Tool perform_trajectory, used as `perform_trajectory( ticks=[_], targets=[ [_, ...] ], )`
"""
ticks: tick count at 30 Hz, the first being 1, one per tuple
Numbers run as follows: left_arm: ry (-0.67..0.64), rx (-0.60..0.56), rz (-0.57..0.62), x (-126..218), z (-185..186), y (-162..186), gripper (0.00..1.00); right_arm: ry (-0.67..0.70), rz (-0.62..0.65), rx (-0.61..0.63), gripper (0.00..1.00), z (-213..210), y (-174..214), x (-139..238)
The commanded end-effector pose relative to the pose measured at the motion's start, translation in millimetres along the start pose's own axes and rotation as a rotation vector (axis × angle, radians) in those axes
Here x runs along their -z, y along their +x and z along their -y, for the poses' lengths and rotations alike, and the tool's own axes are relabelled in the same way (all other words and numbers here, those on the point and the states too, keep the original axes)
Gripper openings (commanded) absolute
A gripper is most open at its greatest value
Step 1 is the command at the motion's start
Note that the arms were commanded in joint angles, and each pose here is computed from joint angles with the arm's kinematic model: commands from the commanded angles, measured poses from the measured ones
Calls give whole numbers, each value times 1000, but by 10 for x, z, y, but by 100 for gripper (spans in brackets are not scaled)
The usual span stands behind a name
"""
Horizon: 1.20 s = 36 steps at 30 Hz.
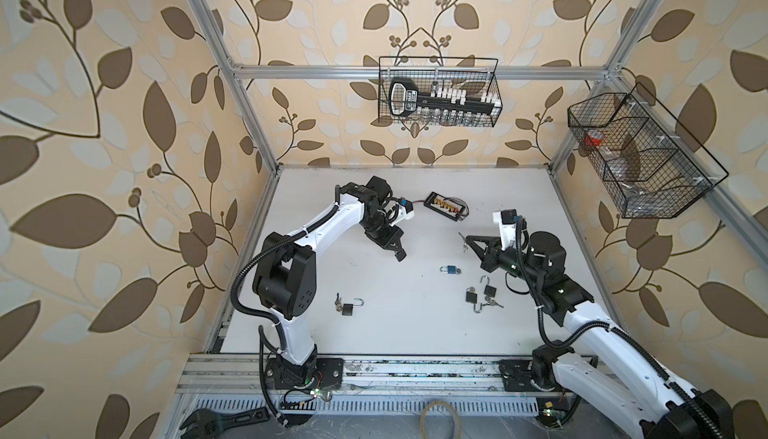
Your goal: Lock with the key
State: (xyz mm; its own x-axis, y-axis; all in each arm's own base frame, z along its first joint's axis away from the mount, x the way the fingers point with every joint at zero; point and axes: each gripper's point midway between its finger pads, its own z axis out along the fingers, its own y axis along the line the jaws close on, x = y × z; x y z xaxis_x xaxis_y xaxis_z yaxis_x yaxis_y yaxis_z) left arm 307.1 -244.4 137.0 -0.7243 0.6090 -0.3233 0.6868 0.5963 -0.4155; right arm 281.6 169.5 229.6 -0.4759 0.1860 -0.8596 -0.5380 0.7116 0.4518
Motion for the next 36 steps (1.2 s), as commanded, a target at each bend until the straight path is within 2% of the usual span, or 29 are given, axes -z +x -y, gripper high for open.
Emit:
perform_trajectory(
  ticks=[1,8,15,36],
  targets=[
    [60,-89,-8,22,181,-62,0,-61,-13,28,0,-95,48,6],
    [77,-81,-104,-193,51,23,0,-65,-51,-2,0,-79,119,-28],
    [76,-60,-150,-370,-80,20,0,-64,-71,-11,0,-72,167,-33],
    [118,-40,-174,-588,-160,-10,0,-59,-113,-24,0,-38,259,-60]
  ],
)
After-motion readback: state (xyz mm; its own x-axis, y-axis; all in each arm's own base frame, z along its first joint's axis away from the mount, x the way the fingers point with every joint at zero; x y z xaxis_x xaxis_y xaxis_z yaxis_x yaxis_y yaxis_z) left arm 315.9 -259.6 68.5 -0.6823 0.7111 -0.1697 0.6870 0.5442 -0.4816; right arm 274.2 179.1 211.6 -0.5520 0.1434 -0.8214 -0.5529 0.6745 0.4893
